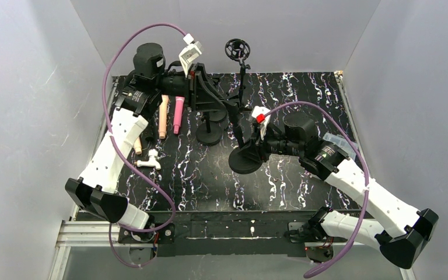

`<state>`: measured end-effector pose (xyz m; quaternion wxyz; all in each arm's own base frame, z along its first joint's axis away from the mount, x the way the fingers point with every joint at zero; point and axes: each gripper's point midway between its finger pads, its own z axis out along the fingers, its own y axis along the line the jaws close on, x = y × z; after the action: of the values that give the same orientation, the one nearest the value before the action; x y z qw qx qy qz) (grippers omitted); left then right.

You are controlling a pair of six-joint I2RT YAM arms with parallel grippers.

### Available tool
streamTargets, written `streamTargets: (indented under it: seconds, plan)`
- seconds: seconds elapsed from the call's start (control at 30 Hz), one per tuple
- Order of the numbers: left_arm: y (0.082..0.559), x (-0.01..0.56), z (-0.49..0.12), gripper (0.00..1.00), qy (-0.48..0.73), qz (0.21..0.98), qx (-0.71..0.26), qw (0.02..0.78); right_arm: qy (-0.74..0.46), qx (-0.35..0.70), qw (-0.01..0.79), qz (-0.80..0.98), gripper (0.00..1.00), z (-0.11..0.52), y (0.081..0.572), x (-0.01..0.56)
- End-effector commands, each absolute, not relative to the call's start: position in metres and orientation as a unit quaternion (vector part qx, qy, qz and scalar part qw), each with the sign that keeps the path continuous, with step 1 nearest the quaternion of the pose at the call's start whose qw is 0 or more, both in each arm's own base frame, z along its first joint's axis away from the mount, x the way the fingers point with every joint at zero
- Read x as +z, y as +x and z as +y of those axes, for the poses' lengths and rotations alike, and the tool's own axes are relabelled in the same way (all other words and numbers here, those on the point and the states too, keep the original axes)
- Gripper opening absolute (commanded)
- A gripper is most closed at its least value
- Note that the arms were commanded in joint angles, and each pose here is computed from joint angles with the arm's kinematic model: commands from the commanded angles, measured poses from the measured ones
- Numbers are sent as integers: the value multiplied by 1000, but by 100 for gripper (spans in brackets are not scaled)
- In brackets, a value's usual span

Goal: Remove the microphone from the stand

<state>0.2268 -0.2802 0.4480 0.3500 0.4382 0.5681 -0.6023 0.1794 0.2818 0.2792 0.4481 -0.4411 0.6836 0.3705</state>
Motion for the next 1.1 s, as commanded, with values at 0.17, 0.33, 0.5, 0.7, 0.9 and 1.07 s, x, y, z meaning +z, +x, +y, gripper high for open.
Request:
streamTargets:
  seconds: [0.17,0.33,0.5,0.7,0.9,1.07]
  plan:
    - [196,433,-290,27,458,571,-590,341,-406,385,548,622,1,290,197,347]
    - [203,439,-290,45,451,577,-573,367,-398,380,556,623,1,288,199,346]
    - [230,452,-287,97,405,613,-520,436,-387,366,560,635,1,284,205,340]
    - [277,462,-261,98,297,674,-416,533,-353,348,572,653,1,276,215,331]
    - [322,450,-207,98,151,735,-283,597,-300,319,606,665,1,268,242,319]
    - [322,434,-191,98,92,753,-268,593,-223,288,646,671,1,255,277,299]
